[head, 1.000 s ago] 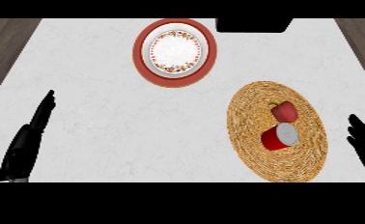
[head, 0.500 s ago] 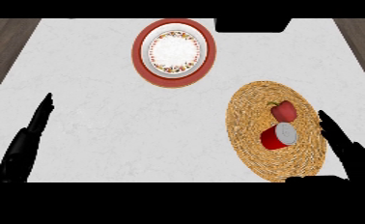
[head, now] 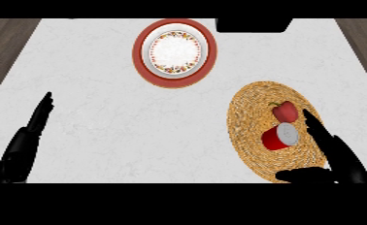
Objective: Pick the can from the placemat and place it in the plate
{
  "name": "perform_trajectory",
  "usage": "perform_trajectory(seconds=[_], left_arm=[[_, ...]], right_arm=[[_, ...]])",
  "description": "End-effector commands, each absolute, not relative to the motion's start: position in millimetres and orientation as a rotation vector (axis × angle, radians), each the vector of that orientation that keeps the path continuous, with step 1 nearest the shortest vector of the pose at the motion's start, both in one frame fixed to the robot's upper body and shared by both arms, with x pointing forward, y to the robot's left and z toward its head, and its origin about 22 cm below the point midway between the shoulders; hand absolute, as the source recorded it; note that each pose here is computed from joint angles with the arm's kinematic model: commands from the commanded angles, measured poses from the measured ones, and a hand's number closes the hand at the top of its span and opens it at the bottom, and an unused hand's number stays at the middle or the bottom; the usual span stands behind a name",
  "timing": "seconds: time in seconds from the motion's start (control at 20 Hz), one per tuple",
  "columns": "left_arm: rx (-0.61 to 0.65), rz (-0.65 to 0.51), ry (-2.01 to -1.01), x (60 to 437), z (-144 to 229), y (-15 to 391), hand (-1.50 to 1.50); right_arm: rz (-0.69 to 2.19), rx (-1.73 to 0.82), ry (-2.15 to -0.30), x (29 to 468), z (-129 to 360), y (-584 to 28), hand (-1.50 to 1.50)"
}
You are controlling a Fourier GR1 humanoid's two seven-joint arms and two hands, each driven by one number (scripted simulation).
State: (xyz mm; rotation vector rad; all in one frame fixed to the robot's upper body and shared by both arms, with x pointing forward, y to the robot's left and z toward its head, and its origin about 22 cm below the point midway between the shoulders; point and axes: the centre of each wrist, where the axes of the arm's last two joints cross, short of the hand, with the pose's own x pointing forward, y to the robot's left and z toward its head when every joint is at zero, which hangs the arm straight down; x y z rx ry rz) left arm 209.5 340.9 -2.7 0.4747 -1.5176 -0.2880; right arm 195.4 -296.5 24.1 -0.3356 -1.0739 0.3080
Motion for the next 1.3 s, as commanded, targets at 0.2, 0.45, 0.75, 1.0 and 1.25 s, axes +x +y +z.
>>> perform_trajectory(seconds=[0.2, 0.45, 0.75, 1.0, 1.25], left_arm=[[0.480, -0.293, -1.500, 211, -7, 335, 0.00], [0.484, -0.285, -1.515, 214, -9, 339, 0.00], [0.468, -0.299, -1.524, 207, 4, 322, 0.00], [0.402, -0.334, -1.563, 229, 1, 320, 0.00], [0.346, -0.417, -1.627, 243, 14, 299, 0.00]], right_arm=[[0.313, -0.318, -1.055, 215, 2, -288, -1.50], [0.276, -0.308, -1.135, 222, -5, -284, 1.50], [0.285, -0.331, -1.151, 223, -19, -268, 1.50], [0.678, -0.566, -1.195, 294, 46, -319, 1.50], [1.029, -0.759, -1.125, 326, 98, -349, 1.50]])
